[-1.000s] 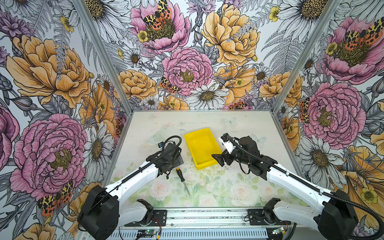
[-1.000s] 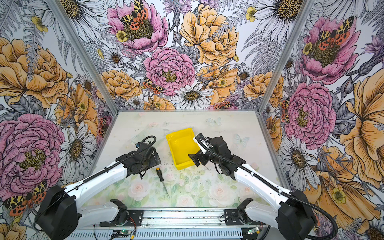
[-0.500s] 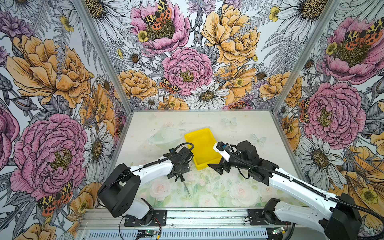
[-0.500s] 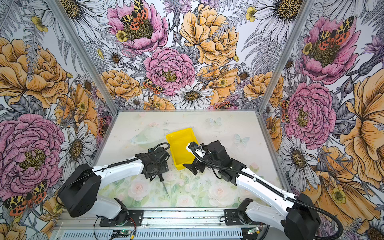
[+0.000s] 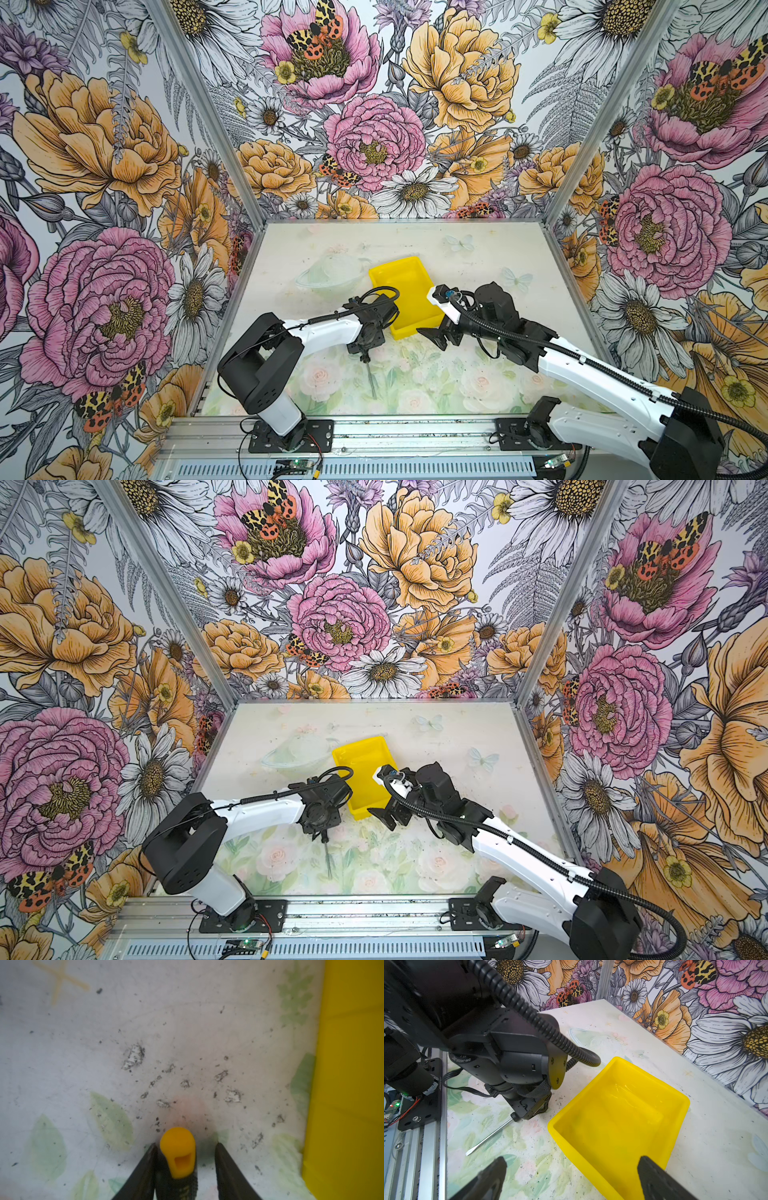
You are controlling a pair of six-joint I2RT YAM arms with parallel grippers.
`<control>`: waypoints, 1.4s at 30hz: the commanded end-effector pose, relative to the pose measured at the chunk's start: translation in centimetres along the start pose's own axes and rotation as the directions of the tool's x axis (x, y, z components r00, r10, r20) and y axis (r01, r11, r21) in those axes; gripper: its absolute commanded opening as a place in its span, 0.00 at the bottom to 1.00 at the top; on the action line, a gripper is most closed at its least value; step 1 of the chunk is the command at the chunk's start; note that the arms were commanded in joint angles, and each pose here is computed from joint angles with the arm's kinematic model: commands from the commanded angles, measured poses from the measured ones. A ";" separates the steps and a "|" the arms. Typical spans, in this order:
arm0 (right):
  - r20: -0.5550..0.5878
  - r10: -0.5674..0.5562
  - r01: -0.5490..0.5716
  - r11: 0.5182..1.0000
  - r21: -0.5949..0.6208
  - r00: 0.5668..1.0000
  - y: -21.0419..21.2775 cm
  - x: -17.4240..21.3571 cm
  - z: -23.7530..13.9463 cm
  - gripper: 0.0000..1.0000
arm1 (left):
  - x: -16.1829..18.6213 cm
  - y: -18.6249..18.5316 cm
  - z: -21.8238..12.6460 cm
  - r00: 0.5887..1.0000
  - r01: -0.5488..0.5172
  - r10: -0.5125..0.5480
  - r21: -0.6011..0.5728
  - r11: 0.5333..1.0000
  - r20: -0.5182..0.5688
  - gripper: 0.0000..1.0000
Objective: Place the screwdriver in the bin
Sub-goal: 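Close the left gripper on the black screwdriver handle and lift it, then carry the screwdriver with the left gripper over the yellow bin and lower it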
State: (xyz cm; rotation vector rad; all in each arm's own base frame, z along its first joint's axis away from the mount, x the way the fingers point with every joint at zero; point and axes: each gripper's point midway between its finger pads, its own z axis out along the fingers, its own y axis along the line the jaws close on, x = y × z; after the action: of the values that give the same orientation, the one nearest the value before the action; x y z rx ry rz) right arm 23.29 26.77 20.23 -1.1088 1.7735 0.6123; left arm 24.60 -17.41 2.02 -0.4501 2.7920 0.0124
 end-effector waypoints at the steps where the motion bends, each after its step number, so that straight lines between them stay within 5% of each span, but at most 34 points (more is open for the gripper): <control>1: 0.025 -0.022 0.021 0.999 0.043 0.999 -0.4 -0.7 -0.7 1.00 | 0.5 -0.5 0.2 1.000 -0.022 0.022 0.003 1.000 -0.020 0.36; 10: 0.018 -0.007 0.005 0.992 0.128 1.000 -1.8 -0.4 -1.2 0.99 | -1.4 -0.6 -2.0 0.997 -0.016 0.014 0.038 0.999 0.073 0.18; 22: 0.039 -0.043 0.036 0.985 0.169 0.998 -2.2 -1.3 -2.1 0.99 | -4.9 -0.8 -5.9 0.976 -0.018 -0.006 0.107 0.994 0.218 0.07; 32: 0.030 -0.025 0.013 0.934 0.358 0.999 -5.4 -1.0 -3.9 0.99 | -9.5 -2.4 -11.8 0.926 -0.073 -0.003 0.189 0.979 0.377 0.06; 42: 0.102 0.087 -0.125 0.870 0.478 0.991 -8.0 -0.7 -6.5 0.99 | -13.3 -4.7 -15.5 0.891 -0.100 -0.016 0.231 0.968 0.453 0.07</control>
State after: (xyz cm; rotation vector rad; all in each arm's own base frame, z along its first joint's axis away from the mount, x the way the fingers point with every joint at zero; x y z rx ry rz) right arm 27.18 19.74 23.39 -0.7418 1.7942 0.2632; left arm 31.97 -18.61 19.29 -0.3014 2.3498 -0.2132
